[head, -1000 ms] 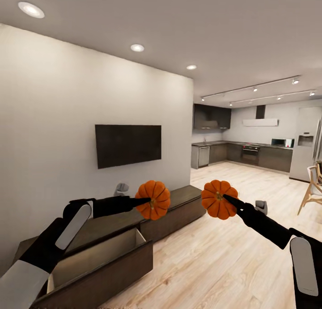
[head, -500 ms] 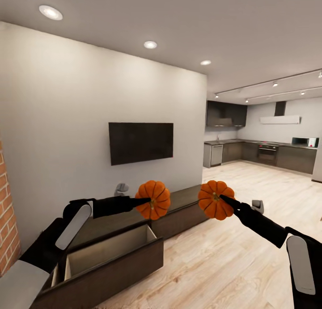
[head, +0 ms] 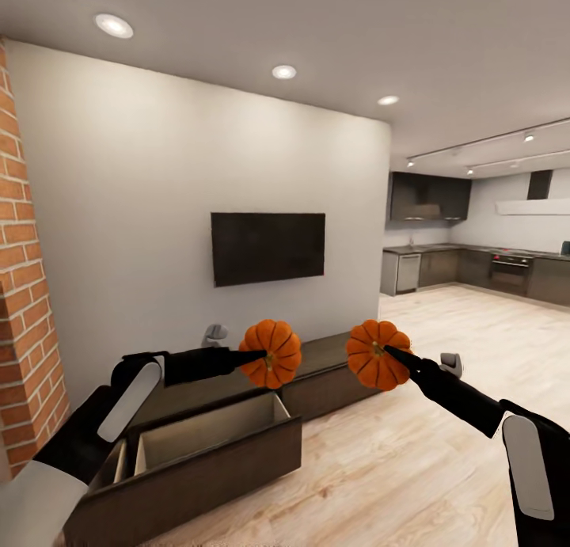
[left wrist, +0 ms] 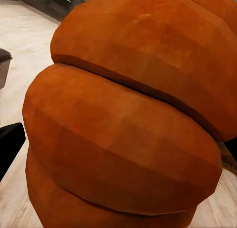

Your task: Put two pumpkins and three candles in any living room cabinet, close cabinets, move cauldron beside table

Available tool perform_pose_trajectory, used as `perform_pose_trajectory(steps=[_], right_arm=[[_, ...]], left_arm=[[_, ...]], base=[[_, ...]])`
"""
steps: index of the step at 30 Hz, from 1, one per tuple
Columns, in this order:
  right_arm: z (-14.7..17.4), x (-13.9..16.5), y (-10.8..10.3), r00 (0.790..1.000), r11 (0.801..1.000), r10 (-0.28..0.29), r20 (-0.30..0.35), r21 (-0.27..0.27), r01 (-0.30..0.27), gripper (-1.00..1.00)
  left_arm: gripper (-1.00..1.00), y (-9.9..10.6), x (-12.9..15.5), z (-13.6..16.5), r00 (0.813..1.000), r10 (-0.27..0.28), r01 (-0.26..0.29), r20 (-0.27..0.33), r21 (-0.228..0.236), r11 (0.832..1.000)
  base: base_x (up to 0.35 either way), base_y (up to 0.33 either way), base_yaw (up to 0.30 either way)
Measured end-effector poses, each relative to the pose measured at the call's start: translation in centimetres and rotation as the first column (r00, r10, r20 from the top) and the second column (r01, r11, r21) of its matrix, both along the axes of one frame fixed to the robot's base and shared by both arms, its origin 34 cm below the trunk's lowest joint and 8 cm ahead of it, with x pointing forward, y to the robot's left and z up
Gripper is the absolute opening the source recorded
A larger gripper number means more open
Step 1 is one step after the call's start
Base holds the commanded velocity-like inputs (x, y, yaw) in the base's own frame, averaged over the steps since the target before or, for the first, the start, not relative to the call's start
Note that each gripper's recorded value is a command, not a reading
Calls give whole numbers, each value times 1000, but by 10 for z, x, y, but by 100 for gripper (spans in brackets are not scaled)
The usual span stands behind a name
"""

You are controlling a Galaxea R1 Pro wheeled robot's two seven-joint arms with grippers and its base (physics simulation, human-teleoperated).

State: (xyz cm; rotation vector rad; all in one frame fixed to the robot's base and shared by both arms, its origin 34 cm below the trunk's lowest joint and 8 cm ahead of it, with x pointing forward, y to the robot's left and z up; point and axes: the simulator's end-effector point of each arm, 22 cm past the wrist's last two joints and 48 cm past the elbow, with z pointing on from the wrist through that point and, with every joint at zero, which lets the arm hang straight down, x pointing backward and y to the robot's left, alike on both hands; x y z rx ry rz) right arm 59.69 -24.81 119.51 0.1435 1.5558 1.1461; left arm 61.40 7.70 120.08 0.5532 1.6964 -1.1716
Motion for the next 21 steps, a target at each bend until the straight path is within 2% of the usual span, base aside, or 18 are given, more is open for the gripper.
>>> perform_pose_trajectory(steps=[8, 21], right_arm=[[-5, 3, 6, 1000, 1000, 13, -10, -10, -13, -100], [-14, 7, 9, 999, 1000, 16, -31, -27, -17, -100]], left_arm=[[-100, 0, 2, -4, 1000, 0, 0, -10, -1, 1000], [-100, 0, 7, -12, 1000, 1, -1, -26, 0, 1000]], base=[[0, -232, 199], [15, -9, 199]])
